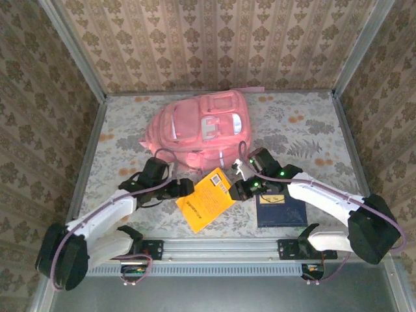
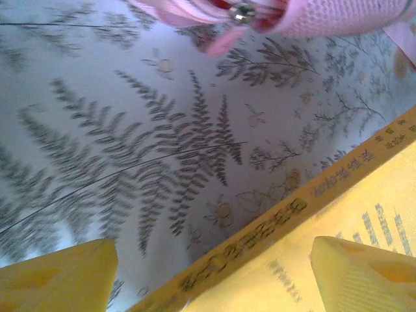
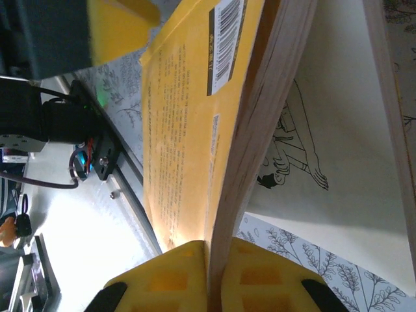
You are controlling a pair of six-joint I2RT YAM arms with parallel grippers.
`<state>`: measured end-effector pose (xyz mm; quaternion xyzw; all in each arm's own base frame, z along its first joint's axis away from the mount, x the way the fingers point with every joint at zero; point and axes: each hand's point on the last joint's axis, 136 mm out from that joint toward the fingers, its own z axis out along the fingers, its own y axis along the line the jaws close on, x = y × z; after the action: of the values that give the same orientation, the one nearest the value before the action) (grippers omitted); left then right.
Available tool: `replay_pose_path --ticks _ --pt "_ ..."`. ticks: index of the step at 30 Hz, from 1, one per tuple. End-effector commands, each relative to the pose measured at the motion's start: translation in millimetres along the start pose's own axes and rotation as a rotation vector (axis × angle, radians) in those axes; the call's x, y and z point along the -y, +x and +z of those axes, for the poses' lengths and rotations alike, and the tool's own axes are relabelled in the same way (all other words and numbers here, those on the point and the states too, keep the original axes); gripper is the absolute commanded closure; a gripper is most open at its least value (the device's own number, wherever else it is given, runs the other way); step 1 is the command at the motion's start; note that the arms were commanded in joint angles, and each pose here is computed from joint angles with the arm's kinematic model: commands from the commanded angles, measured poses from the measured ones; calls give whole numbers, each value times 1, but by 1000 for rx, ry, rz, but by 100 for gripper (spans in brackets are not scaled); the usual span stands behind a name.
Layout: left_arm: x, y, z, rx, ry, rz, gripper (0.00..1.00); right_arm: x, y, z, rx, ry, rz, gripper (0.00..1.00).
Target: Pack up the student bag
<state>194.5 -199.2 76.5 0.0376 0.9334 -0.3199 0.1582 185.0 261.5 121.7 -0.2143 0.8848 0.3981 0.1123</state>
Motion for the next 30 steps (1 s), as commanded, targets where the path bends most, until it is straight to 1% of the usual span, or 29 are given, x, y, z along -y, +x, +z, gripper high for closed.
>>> replay_pose_path --ticks 1,7,9,12,15,20,23,25,26,27,30 --pt "35 -18 8 29 147 103 20 -29 -17 -16 52 -88 -92 100" --pt "64 -15 16 18 349 124 22 -37 -23 -25 86 -129 -87 100" --pt "77 -13 13 13 435 136 23 -32 -30 -29 119 -142 -50 100" --pt "85 -8 11 -6 497 148 23 -28 -45 -40 186 -218 30 100" --pt "92 -2 10 -33 557 157 24 -23 -58 -50 247 -261 86 100" --pt "110 4 6 -54 638 184 38 -18 -72 -58 299 -284 121 100" --pt "123 10 3 -75 669 220 43 -15 -78 -61 321 -279 132 100" --pt "128 11 1 -78 674 228 48 -13 -80 -63 329 -271 132 100" --pt "129 11 1 -75 670 230 52 -12 -81 -64 334 -265 132 100" --pt "128 11 0 -71 662 231 57 -12 -81 -65 337 -262 133 100" --pt "124 9 1 -54 633 232 66 -9 -80 -65 342 -253 141 100"
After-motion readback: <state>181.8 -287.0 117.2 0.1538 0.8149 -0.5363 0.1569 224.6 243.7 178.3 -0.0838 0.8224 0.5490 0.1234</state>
